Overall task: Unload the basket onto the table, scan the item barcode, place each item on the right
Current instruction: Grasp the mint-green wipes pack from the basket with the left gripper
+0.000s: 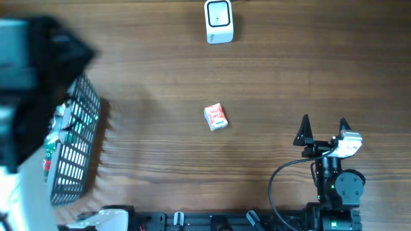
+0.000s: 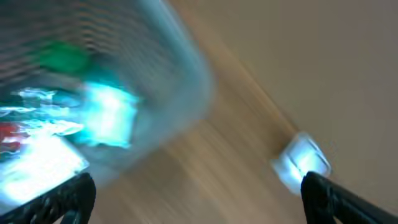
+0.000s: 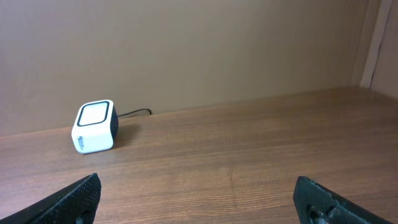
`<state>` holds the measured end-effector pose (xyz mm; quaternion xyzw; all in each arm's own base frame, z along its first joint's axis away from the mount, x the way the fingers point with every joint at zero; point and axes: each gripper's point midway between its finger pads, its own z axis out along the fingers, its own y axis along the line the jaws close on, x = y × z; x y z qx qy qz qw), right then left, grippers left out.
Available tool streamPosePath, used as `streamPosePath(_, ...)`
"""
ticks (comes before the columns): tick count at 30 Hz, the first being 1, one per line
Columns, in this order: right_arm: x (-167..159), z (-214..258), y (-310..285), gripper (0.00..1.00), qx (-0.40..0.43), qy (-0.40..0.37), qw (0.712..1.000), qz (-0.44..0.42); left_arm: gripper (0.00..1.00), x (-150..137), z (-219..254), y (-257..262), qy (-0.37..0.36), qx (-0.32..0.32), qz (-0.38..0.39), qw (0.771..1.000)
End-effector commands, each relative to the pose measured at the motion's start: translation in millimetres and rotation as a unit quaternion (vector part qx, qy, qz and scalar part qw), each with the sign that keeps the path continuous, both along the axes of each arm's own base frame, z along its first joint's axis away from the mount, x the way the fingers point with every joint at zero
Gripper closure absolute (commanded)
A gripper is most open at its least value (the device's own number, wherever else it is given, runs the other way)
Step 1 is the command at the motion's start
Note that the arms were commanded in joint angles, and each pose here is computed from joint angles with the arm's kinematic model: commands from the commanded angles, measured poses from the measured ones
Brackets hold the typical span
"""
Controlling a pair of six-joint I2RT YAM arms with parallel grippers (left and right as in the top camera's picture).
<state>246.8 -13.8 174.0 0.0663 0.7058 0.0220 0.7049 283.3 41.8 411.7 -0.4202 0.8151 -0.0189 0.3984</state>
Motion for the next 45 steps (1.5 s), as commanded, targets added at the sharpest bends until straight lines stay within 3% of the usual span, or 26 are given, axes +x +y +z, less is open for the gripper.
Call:
streamPosePath(1, -0.1, 1.9, 1.9, 0.0, -0.01, -0.004, 1.0, 0.006, 0.0, -37.8, -20.8, 86.3, 0.047, -0.014, 0.158, 0.986)
streamPosePath(3, -0.1, 1.9, 1.9, 0.0, -0.01, -0.004, 1.0, 0.006, 0.0, -43.6, -50.9, 112.5, 0.082, -0.061, 0.182, 0.978)
streamPosePath(6, -0.1, 1.9, 1.9, 0.0, -0.01, -0.004, 1.0, 0.006, 0.0, -14.9, -121.7, 128.8, 0.114, -0.134, 0.085, 0.981)
streamPosePath(13, -0.1, 1.9, 1.9, 0.0, -0.01, -0.004, 1.0, 0.006, 0.0, 4.4, -282.0, 141.4, 0.186, -0.148, 0.038, 0.971)
streamPosePath(20, -0.1, 1.9, 1.9, 0.0, -0.01, -0.004, 1.0, 0.006, 0.0, 31.5, -365.8, 130.6, 0.24, -0.153, -0.023, 0.958)
streamPosePath(21, -0.1, 1.8, 1.9, 0.0, -0.01, -0.004, 1.0, 0.006, 0.12, 29.9, -376.7, 129.7, 0.252, -0.161, -0.023, 0.954)
streamPosePath(23, -0.1, 1.9, 1.9, 0.0, -0.01, -0.004, 1.0, 0.006, 0.23, 26.9, -387.0, 127.9, 0.266, -0.17, -0.023, 0.949)
streamPosePath(25, -0.1, 1.9, 1.9, 0.0, -0.01, -0.004, 1.0, 0.006, 0.41, 24.0, -389.1, 126.2, 0.274, -0.17, -0.032, 0.946)
streamPosePath(26, -0.1, 1.9, 1.9, 0.0, -0.01, -0.004, 1.0, 0.006, 0.59, 23.7, -388.6, 126.0, 0.275, -0.167, -0.037, 0.946)
streamPosePath(28, -0.1, 1.9, 1.9, 0.0, -0.01, -0.004, 1.0, 0.006, 0.66, 25.3, -381.9, 127.0, 0.274, -0.166, -0.037, 0.946)
streamPosePath(30, -0.1, 1.8, 1.9, 0.0, -0.01, -0.004, 1.0, 0.006, 0.74, 35.1, -342.7, 134.3, 0.265, -0.157, -0.036, 0.951)
streamPosePath(34, -0.1, 1.9, 1.9, 0.0, -0.01, -0.004, 1.0, 0.006, 0.78, 49.3, -229.5, 154.9, 0.221, -0.099, -0.02, 0.97)
streamPosePath(37, -0.1, 1.9, 1.9, 0.0, -0.01, -0.004, 1.0, 0.006, 0.8, 44.2, -138.2, 151.8, 0.158, -0.069, -0.004, 0.985)
streamPosePath(38, -0.1, 1.9, 1.9, 0.0, -0.01, -0.004, 1.0, 0.006, 0.81, 38.6, -101.4, 137.4, 0.12, -0.076, -0.009, 0.99)
streamPosePath(41, -0.1, 1.8, 1.9, 0.0, -0.01, -0.004, 1.0, 0.006, 0.81, 30.0, -21.7, 33.6, 0.0, -0.102, -0.161, 0.982)
streamPosePath(43, -0.1, 1.8, 1.9, 0.0, -0.01, -0.004, 1.0, 0.006, 0.81, 25.1, -2.2, -27.6, -0.024, -0.089, -0.246, 0.965)
streamPosePath(44, -0.1, 1.8, 1.9, 0.0, -0.01, -0.004, 1.0, 0.006, 0.82, 25.3, 3.6, -79.2, -0.028, -0.07, -0.319, 0.945)
streamPosePath(45, -0.1, 1.9, 1.9, 0.0, -0.01, -0.004, 1.0, 0.006, 0.82, 28.9, -1.6, -108.0, -0.016, -0.059, -0.337, 0.94)
